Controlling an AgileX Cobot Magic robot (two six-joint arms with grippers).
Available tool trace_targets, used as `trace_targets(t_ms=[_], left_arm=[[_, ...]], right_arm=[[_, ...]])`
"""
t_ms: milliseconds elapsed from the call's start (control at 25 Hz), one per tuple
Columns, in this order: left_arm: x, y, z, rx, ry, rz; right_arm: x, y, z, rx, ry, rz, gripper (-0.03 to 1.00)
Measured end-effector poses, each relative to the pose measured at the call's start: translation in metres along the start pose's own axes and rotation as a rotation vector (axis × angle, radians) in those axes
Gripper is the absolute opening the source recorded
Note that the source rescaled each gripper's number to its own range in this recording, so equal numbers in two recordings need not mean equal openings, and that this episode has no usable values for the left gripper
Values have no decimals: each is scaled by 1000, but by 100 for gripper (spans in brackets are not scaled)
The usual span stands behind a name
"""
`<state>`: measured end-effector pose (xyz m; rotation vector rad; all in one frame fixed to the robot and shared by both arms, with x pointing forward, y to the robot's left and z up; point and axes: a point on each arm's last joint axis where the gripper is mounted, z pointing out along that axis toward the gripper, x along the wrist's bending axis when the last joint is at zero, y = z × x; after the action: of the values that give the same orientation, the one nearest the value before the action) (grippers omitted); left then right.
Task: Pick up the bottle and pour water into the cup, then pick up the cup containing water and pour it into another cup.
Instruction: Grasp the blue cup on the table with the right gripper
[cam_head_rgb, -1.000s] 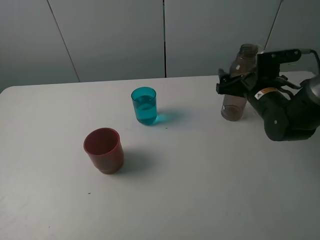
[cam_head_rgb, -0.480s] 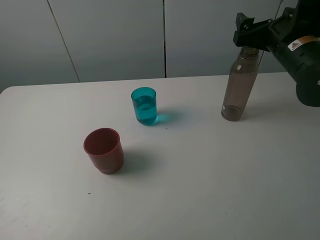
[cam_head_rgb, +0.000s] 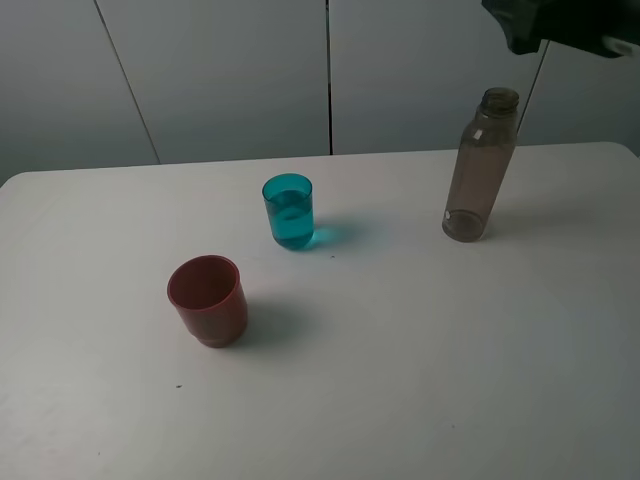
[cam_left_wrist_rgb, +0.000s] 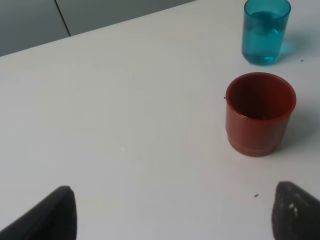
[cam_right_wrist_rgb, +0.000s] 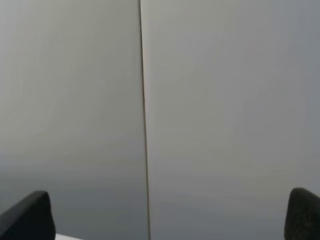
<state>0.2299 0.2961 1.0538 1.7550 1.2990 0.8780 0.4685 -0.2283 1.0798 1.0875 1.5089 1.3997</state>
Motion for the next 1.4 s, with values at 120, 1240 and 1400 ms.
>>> trace_targets(t_ms=[120,1240,1400], left_arm=[[0,0,0,0,0,0],[0,0,0,0,0,-2],[0,0,0,0,0,-2]], right_arm=[[7,3,-13,58,32,-13,99],[95,-124,43,408,270,-246,100],[98,-151,56,405,281,-291,100]])
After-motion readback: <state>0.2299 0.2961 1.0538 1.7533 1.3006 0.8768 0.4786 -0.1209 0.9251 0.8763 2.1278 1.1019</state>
